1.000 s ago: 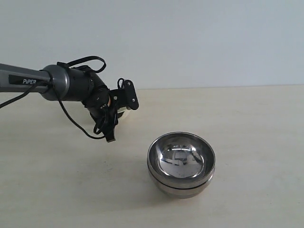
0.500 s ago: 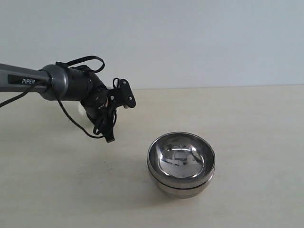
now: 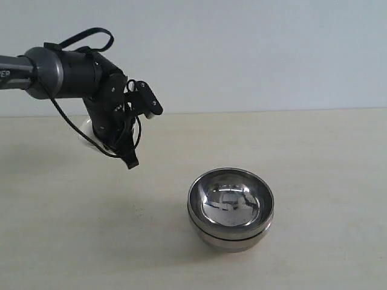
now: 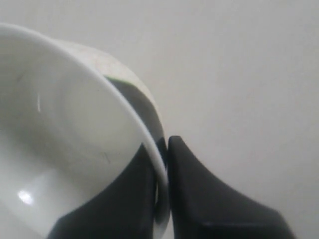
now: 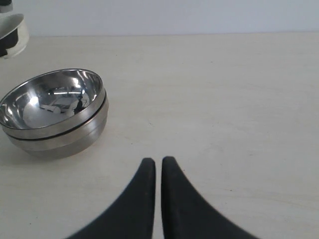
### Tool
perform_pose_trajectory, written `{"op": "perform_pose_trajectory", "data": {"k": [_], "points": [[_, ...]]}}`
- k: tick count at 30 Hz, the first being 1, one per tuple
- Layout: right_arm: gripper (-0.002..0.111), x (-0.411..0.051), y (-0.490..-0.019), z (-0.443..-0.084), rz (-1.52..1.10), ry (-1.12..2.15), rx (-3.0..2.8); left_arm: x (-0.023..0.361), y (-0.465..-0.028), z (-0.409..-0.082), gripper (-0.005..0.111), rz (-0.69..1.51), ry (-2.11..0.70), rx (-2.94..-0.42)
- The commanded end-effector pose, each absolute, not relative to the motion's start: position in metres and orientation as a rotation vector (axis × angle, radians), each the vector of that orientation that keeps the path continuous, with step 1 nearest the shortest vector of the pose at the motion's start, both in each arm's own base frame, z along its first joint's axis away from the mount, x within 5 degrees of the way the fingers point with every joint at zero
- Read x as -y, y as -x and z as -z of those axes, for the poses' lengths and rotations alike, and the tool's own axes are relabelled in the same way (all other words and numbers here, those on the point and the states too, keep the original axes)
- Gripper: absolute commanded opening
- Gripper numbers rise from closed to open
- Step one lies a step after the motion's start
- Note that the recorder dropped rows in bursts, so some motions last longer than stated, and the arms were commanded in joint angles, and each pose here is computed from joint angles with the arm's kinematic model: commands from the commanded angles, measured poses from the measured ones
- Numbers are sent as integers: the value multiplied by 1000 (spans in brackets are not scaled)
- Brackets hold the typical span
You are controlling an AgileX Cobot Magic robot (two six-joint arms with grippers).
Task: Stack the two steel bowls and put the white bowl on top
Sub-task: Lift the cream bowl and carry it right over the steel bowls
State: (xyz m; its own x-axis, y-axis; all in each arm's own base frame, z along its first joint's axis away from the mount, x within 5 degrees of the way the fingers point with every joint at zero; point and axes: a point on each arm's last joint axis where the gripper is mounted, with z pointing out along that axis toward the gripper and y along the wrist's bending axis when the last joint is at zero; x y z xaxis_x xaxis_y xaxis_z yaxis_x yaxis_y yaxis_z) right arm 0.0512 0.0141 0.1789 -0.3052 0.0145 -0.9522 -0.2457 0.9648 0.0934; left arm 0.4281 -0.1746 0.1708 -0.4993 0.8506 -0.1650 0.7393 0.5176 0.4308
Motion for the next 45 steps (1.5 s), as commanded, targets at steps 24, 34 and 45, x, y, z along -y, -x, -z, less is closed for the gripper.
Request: {"op": "perform_pose_trajectory", "data": {"k": [24, 34, 45], "points": [[0, -14, -51, -180, -257, 166, -1851, 133, -252, -249, 4, -140, -1322, -2633], [0, -14, -51, -180, -257, 166, -1851, 182, -230, -249, 4, -299, -1652, -2339], [0, -14, -51, -180, -257, 166, -1851, 195, -242, -270, 4, -263, -1576, -2289]]}}
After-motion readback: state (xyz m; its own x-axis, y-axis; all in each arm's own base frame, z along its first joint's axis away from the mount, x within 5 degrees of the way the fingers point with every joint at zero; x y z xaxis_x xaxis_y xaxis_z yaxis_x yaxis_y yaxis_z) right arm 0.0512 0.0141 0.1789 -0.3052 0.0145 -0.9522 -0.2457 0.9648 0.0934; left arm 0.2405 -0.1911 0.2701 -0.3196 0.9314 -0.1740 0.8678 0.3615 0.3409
